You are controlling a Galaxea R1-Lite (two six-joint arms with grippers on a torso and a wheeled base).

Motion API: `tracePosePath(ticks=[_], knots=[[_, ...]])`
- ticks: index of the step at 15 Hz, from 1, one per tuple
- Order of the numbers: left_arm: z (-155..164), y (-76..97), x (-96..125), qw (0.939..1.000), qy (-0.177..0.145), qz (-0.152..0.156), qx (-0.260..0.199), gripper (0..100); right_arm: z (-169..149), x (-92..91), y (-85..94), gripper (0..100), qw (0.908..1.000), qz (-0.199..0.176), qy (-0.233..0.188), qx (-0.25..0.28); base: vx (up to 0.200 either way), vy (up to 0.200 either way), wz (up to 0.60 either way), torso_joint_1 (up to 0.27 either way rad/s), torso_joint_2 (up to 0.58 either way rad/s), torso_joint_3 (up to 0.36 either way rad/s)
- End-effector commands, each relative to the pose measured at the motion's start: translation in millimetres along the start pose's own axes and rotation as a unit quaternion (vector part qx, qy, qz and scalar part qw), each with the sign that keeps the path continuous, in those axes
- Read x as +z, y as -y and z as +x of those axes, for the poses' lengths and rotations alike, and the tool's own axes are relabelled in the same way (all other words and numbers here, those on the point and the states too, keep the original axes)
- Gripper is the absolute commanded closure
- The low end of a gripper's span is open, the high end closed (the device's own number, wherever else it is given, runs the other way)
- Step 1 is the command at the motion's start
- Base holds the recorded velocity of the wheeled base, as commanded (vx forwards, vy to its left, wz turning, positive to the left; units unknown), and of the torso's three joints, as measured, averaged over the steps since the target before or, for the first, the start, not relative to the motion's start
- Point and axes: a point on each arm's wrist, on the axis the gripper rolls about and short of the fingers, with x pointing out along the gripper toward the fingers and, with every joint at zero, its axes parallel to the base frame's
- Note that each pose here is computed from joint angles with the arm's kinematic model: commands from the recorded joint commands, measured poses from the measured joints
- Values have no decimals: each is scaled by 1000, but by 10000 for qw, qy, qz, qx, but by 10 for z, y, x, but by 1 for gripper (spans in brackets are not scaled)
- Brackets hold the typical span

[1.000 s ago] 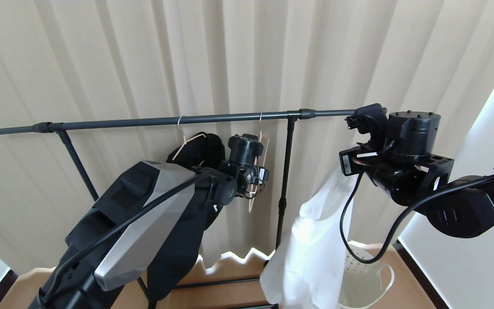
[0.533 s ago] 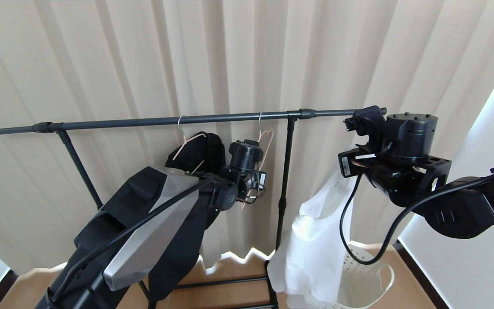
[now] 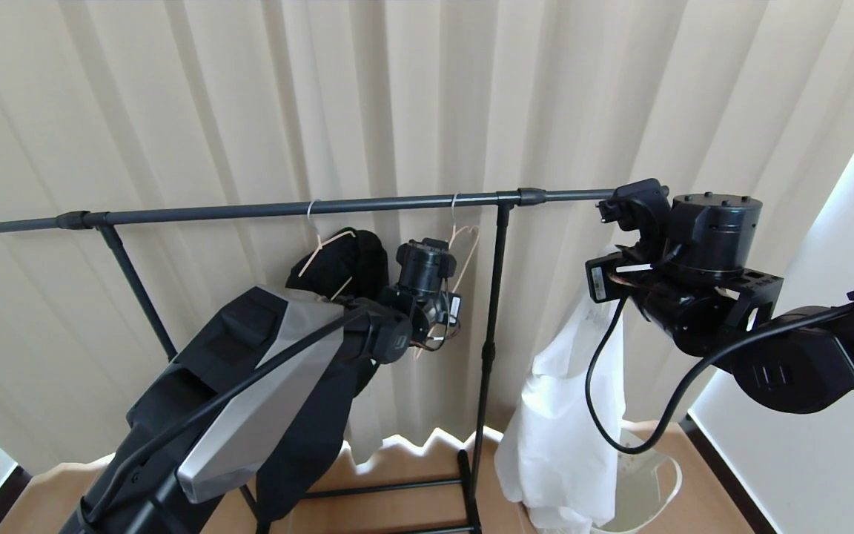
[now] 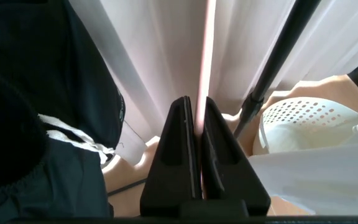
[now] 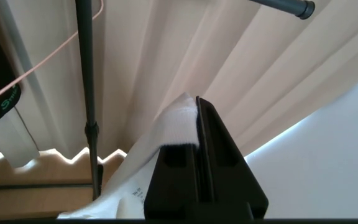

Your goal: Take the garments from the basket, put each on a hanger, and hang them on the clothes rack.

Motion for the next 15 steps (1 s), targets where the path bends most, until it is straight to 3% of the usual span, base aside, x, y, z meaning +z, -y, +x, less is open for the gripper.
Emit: tracePosePath(ticks=[1,5,7,9,12,13,15], knots=[[-55,-16,95,9999,97,-42,9,100,-1,-3,3,100,10000,-35,5,-3,0,0,0,0,0,0],[-232,-57,355,9992,354,-149,50,100,6,14,1,100,10000,-43,32,-8,0,0,0,0,0,0],[-442,-46,394,9997,233,-115,11,100,9,10,-1,100,10000,-47,25,-7,0,0,0,0,0,0],[-680,-101,368,10000,70,-52,-12,100,4,6,1,100,10000,-51,19,-5,0,0,0,0,0,0],[-1151,-198,245,9998,144,-14,-100,100,-6,15,8,100,10000,-43,32,-8,0,0,0,0,0,0],[-1151,-198,245,9998,144,-14,-100,100,-6,15,8,100,10000,-43,32,-8,0,0,0,0,0,0],[-1704,-336,34,9997,169,32,-200,100,-17,19,16,100,10000,-31,37,-16,0,0,0,0,0,0]])
